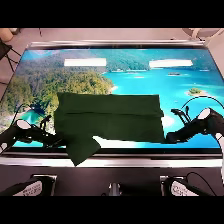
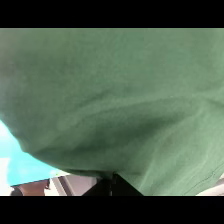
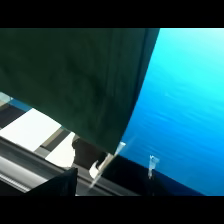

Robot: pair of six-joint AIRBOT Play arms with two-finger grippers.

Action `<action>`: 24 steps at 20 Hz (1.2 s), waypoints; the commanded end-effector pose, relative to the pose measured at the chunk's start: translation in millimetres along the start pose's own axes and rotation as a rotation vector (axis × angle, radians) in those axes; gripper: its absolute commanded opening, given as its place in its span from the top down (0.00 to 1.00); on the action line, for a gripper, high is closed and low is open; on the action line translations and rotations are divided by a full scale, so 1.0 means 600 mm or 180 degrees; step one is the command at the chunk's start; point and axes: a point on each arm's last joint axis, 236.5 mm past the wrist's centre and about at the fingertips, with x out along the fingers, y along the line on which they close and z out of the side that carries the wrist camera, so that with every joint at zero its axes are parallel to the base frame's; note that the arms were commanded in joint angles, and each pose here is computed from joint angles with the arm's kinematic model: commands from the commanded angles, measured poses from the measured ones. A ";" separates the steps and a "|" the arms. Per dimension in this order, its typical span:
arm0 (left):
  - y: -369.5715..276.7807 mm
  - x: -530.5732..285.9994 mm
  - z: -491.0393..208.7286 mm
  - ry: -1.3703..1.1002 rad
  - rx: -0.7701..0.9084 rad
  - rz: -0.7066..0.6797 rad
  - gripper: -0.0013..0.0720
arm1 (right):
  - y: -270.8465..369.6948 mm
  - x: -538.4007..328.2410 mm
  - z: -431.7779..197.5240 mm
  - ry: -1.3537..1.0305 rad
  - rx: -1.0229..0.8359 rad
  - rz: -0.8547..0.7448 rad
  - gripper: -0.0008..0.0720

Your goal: Fold the shirts.

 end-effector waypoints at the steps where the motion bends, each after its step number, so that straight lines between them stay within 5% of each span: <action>1: -0.001 -0.006 0.006 -0.0071 0.0037 0.0018 0.94 | 0.003 0.011 0.033 -0.0303 0.0129 0.0042 0.30; 7: -0.005 -0.012 0.010 -0.0129 0.0068 0.0020 0.94 | 0.014 0.053 0.009 -0.0188 0.0342 0.0207 0.35; 9: -0.007 -0.016 0.015 -0.0152 0.0079 0.0019 0.94 | 0.004 0.053 0.022 -0.0291 0.0404 0.0134 0.81; 10: -0.009 -0.018 0.018 -0.0170 0.0082 0.0008 0.94 | 0.004 0.052 0.028 -0.0338 0.0414 0.0137 0.96; 17: -0.088 -0.158 0.095 -0.1034 0.0664 0.0008 0.94 | 0.006 -0.042 0.089 -0.0683 -0.0274 -0.0050 0.97; 24: -0.131 -0.254 0.239 -0.1643 0.0682 0.0014 0.94 | 0.012 -0.137 0.300 -0.1449 -0.0787 -0.0700 0.96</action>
